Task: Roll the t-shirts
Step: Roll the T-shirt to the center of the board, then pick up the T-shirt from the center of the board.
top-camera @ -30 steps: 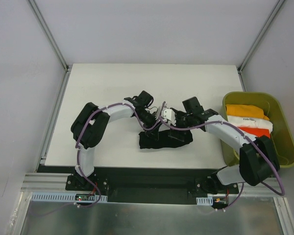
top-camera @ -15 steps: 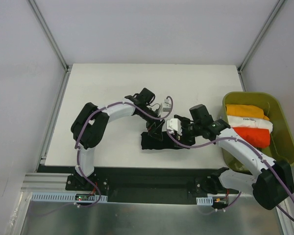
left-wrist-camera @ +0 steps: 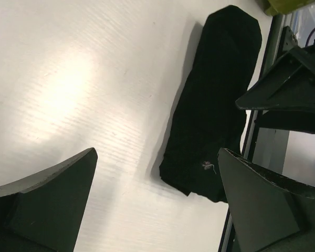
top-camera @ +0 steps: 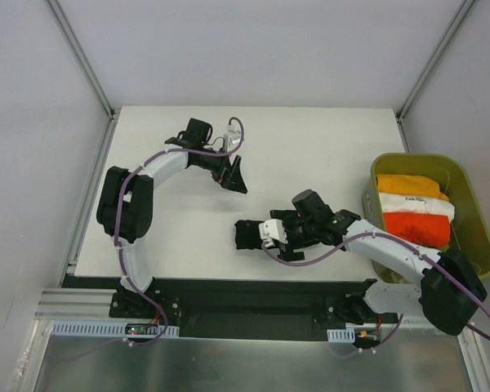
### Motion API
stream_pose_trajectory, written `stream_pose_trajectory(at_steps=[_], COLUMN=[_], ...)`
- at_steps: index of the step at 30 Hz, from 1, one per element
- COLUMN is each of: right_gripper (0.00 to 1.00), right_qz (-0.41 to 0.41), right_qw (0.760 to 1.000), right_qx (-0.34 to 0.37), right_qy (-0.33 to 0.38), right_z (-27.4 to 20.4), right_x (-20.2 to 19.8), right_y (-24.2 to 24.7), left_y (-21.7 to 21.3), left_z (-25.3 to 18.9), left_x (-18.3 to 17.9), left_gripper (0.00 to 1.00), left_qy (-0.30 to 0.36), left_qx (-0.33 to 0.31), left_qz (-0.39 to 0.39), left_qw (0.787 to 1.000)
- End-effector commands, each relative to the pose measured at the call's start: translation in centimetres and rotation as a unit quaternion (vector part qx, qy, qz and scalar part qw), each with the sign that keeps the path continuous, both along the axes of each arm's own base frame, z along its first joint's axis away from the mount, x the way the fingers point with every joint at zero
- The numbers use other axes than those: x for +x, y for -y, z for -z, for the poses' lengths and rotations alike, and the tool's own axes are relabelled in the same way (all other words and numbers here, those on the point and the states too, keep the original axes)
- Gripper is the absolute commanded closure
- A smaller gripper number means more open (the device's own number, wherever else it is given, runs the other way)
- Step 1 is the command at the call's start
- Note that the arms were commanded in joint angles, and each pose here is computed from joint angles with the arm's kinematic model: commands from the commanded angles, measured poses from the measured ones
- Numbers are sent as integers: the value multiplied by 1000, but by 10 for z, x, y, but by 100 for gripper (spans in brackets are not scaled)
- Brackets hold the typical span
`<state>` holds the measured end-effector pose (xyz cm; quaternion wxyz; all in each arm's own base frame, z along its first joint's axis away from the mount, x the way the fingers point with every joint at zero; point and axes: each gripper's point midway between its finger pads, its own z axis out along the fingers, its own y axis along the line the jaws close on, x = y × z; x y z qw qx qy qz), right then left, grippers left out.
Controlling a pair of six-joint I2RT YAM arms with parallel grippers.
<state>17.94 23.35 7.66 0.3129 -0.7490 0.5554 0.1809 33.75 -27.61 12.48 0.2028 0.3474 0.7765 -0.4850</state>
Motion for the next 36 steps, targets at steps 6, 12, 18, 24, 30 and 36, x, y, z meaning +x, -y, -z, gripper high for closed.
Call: stream_pose_trajectory(at_steps=[6, 12, 18, 24, 30, 36], right_gripper=[4, 2, 34, 67, 88, 96], right_qz=[14, 16, 15, 19, 24, 32], right_qw=[998, 996, 991, 993, 997, 997], right_qx=[-46, -84, -133, -113, -66, -47], right_qy=[39, 37, 21, 12, 17, 48], right_z=[30, 48, 59, 45, -34, -122], right_x=[27, 36, 48, 57, 59, 62], right_y=[-1, 2, 1, -10, -10, 32], left_y=[-20, -24, -24, -27, -40, -57], left_z=[-47, -40, -37, -43, -65, -83], left_x=[19, 19, 20, 19, 18, 20], left_gripper=[1, 1, 1, 1, 1, 1], left_qy=[31, 12, 3, 11, 36, 87], left_qx=[-40, -42, -42, -42, -44, -17], left_qz=[-25, -30, -33, -38, -46, -40], left_qw=[998, 999, 999, 998, 997, 995])
